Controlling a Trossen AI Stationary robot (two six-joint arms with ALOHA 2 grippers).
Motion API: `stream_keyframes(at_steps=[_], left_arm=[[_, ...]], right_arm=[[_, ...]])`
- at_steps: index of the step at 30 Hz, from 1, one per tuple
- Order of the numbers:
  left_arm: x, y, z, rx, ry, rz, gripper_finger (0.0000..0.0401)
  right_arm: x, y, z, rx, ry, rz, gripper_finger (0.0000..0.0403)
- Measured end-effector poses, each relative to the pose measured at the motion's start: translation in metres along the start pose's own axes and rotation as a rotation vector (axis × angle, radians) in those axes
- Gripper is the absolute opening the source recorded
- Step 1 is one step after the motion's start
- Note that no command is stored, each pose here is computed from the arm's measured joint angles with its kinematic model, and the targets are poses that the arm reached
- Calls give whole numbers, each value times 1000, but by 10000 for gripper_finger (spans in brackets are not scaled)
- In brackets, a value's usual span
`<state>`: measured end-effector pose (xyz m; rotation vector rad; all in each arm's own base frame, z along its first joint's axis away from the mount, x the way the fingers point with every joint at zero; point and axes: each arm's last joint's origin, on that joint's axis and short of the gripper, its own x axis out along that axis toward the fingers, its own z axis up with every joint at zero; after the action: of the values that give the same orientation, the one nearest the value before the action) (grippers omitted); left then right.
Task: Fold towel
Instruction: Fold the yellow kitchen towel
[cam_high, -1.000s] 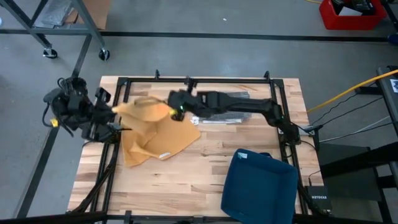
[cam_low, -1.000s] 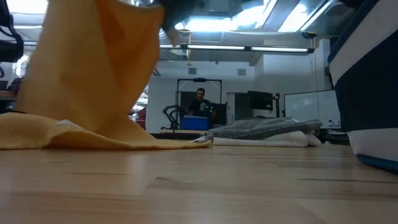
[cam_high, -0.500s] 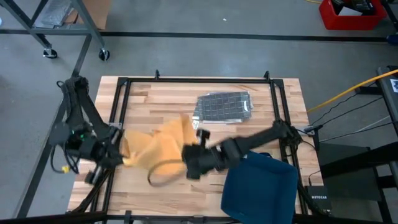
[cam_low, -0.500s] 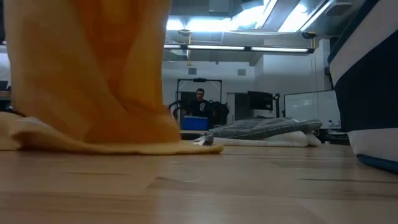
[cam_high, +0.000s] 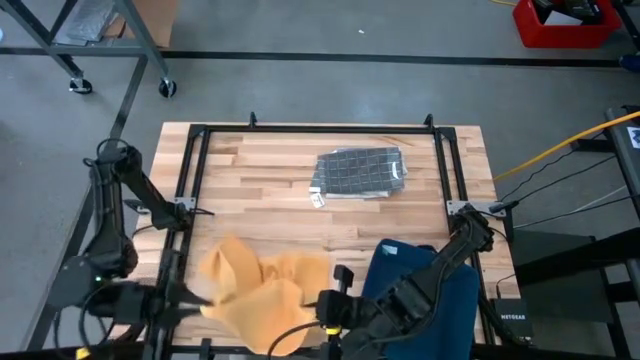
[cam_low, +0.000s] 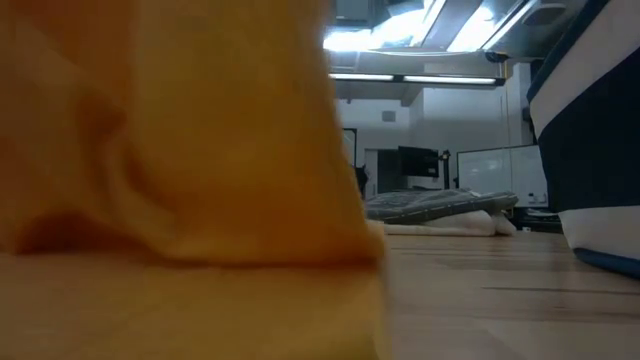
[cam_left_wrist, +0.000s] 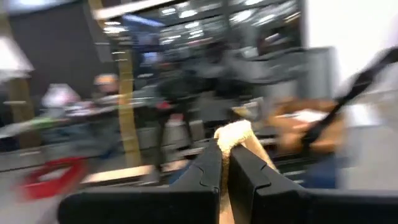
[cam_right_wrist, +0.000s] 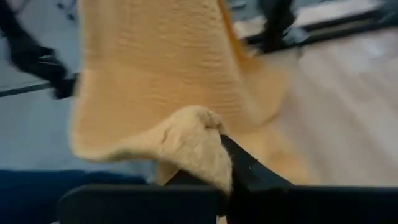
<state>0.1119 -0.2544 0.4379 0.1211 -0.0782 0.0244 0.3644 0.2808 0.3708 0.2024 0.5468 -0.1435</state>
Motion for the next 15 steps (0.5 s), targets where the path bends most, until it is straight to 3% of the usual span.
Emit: stream_keyframes(at_steps=[5,8,15], left_arm=[[-2,23,10,197,133,266,0],[2,46,19,284,160,308,0],[9,136,32,350,233,511,0]], right_arm=[[8,-22,3,-155,-43,-236,1],[20,-47,10,-211,-19,-387,1],[40,-116,30,-284,96,-663,1]])
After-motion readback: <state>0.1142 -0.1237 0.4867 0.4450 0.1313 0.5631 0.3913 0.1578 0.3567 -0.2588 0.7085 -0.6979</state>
